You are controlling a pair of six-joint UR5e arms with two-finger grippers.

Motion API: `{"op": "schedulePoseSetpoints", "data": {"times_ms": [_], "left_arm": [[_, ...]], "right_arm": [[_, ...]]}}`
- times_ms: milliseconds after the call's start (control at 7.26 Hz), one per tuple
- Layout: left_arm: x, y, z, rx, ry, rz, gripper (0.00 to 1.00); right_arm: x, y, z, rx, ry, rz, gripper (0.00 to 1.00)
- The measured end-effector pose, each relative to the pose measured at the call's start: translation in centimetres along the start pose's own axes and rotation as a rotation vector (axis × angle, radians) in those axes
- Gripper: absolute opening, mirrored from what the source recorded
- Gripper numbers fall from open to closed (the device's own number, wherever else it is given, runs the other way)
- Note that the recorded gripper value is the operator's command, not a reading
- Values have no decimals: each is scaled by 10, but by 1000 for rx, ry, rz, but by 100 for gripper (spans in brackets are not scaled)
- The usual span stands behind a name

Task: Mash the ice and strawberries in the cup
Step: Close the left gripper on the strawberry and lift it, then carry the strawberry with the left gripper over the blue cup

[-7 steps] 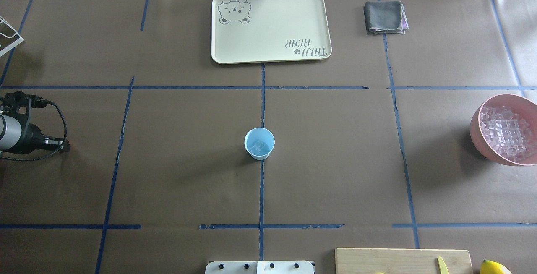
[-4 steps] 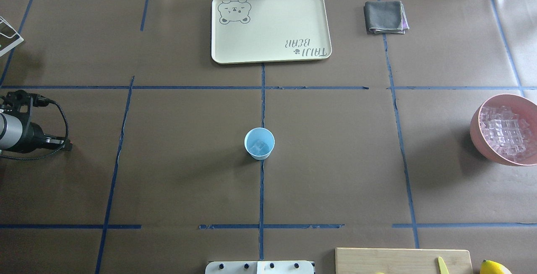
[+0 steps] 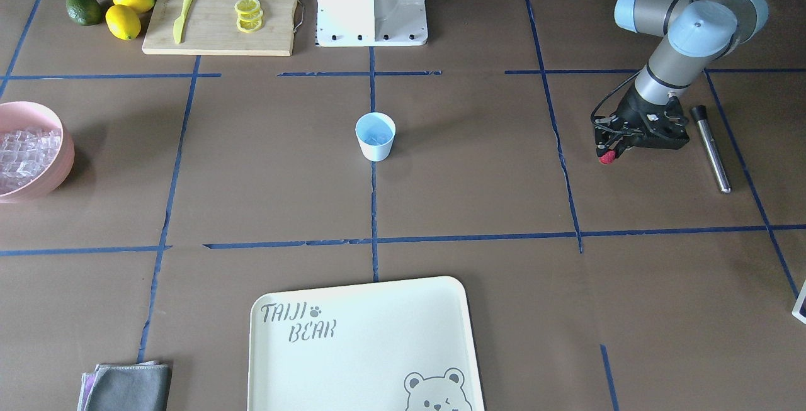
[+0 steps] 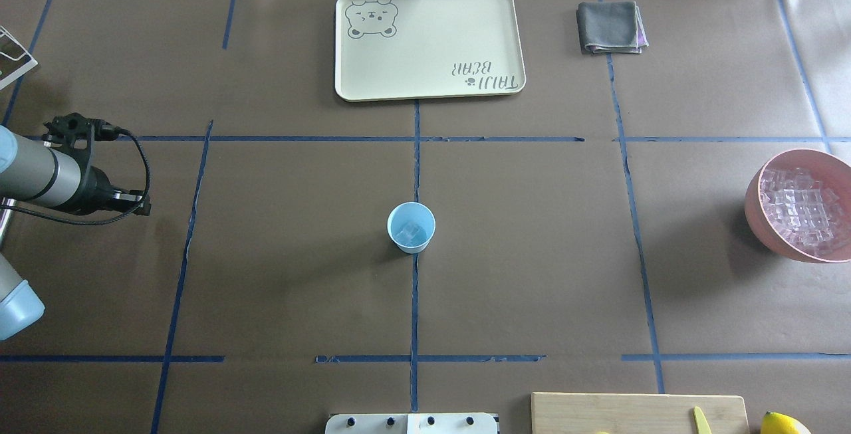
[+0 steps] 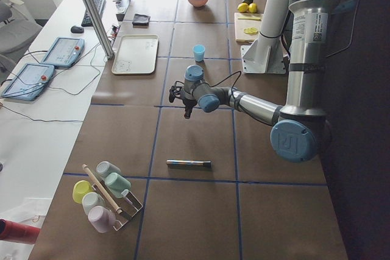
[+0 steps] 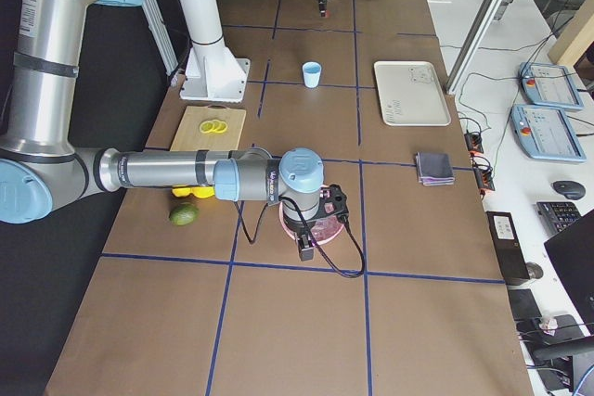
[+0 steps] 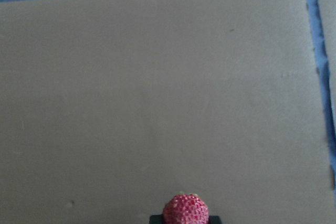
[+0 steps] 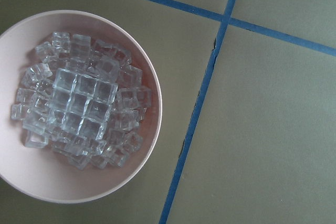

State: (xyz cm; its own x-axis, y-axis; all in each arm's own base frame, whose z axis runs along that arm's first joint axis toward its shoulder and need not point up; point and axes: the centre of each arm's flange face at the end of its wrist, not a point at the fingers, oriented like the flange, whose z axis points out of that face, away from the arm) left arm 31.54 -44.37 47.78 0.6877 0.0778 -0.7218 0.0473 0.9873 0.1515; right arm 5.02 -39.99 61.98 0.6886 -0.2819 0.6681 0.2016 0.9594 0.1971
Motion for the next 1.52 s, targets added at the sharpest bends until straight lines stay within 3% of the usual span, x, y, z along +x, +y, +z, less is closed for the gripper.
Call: {"op": "schedulePoseSetpoints", "data": {"times_ms": [413,826,1240,1515], "left_arm": [[151,-59,-47,-22,-2,-37,0],[306,-29,-63,-85,63,-121,0],[370,4,-63,-96,94,-153,0],[401,7,-68,-103,112,-176,0]], "right_arm": [[0,1,1,-1,0,3,99],[0,2,1,-2,-1,5,99],[1,2,1,-4,-1,7,99],[1,2,2,-4,-1,8,99]]}}
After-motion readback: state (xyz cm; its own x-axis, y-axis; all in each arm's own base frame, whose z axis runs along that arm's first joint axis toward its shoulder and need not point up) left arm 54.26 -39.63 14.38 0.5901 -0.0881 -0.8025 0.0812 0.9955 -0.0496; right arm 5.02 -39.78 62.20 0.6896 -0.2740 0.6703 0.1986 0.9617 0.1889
